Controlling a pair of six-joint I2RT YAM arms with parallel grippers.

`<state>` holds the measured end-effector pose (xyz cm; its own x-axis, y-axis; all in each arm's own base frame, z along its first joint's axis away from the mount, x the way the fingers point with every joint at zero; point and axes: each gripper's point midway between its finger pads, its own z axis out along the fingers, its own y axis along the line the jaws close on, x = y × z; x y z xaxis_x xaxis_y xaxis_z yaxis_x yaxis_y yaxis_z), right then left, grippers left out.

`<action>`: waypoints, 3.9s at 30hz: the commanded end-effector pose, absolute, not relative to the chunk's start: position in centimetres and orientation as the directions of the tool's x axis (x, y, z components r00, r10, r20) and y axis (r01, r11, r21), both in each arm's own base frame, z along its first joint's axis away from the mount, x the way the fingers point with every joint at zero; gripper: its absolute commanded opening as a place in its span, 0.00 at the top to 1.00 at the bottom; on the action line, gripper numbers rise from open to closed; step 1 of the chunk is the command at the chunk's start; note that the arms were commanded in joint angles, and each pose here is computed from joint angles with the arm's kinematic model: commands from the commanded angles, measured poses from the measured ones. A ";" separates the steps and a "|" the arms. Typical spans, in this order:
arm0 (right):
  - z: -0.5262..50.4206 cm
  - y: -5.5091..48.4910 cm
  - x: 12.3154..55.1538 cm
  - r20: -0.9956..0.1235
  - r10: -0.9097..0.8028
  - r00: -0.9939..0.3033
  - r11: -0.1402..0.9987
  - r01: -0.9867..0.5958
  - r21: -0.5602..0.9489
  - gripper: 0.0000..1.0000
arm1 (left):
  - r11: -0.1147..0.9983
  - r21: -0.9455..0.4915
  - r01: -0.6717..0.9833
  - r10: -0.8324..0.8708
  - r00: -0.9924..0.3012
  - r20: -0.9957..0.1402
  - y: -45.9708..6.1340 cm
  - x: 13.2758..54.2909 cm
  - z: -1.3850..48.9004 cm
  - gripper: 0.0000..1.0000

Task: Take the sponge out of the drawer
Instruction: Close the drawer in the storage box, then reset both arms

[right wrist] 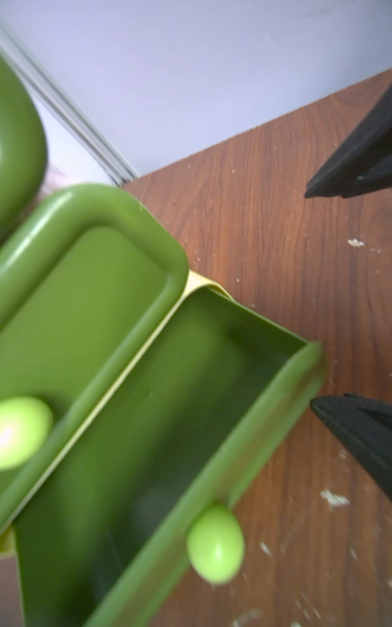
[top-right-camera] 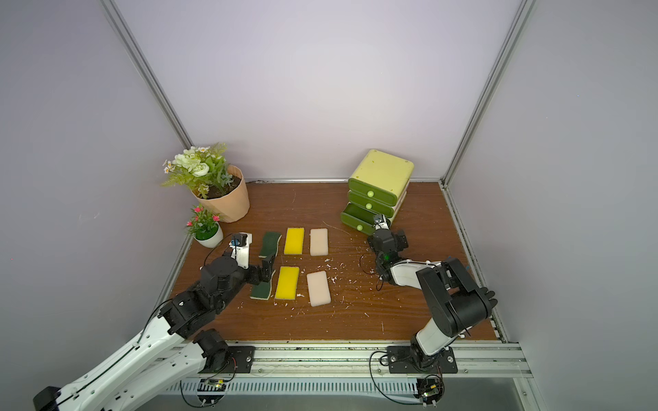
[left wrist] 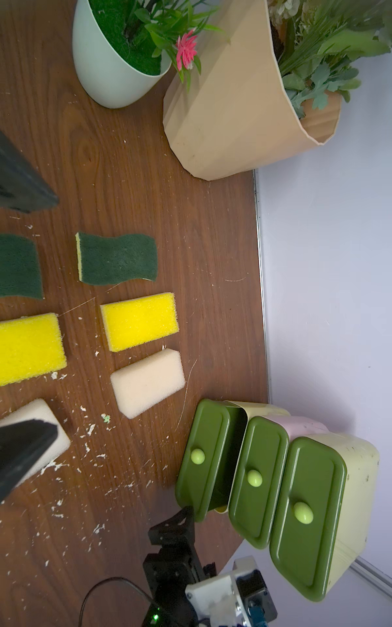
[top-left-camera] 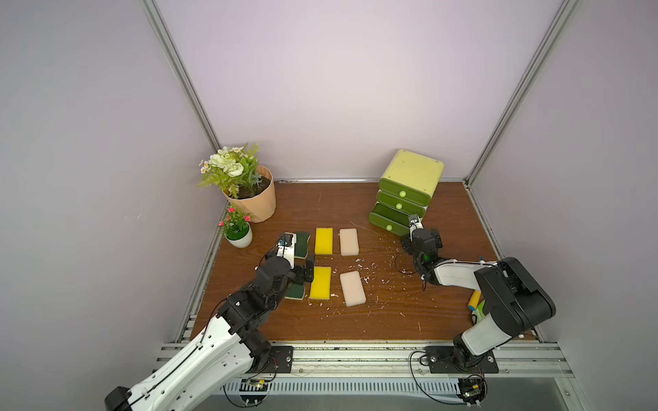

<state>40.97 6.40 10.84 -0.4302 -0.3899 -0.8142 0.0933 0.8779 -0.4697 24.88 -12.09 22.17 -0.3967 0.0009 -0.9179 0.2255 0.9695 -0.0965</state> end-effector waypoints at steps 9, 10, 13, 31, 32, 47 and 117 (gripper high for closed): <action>14.8 4.3 43.0 -0.823 -0.444 -0.354 0.765 0.328 -0.554 0.06 | 0.970 -0.087 0.227 0.010 -0.396 -0.918 -12.1 25.1 21.9 0.02; 14.9 4.1 43.0 -0.819 -0.451 -0.355 0.750 0.346 -0.564 0.06 | 0.970 -0.086 0.228 0.011 -0.395 -0.918 -12.1 25.1 21.9 0.02; 15.2 3.4 43.0 -0.803 -0.477 -0.356 0.700 0.399 -0.593 0.06 | 0.970 -0.086 0.227 0.012 -0.397 -0.918 -12.1 25.1 21.8 0.02; 15.0 5.7 42.8 -0.659 -0.658 -0.363 0.478 0.475 -0.739 0.01 | 0.970 -0.085 0.228 0.012 -0.394 -0.919 -12.0 25.0 21.9 0.02; 15.1 5.9 42.8 -0.655 -0.666 -0.358 0.478 0.469 -0.743 0.01 | 0.970 -0.086 0.228 0.011 -0.394 -0.919 -12.0 25.0 21.9 0.02; 18.7 8.6 37.1 -0.726 -0.661 -0.190 0.615 0.416 -0.669 0.01 | 0.972 -0.077 0.223 0.014 -0.378 -0.926 -11.7 25.0 22.1 0.02; 18.3 7.0 35.6 -0.971 0.001 -0.240 0.999 -0.038 0.011 0.01 | 0.963 -0.095 -0.253 -0.093 0.019 -0.995 -3.1 30.5 20.2 0.02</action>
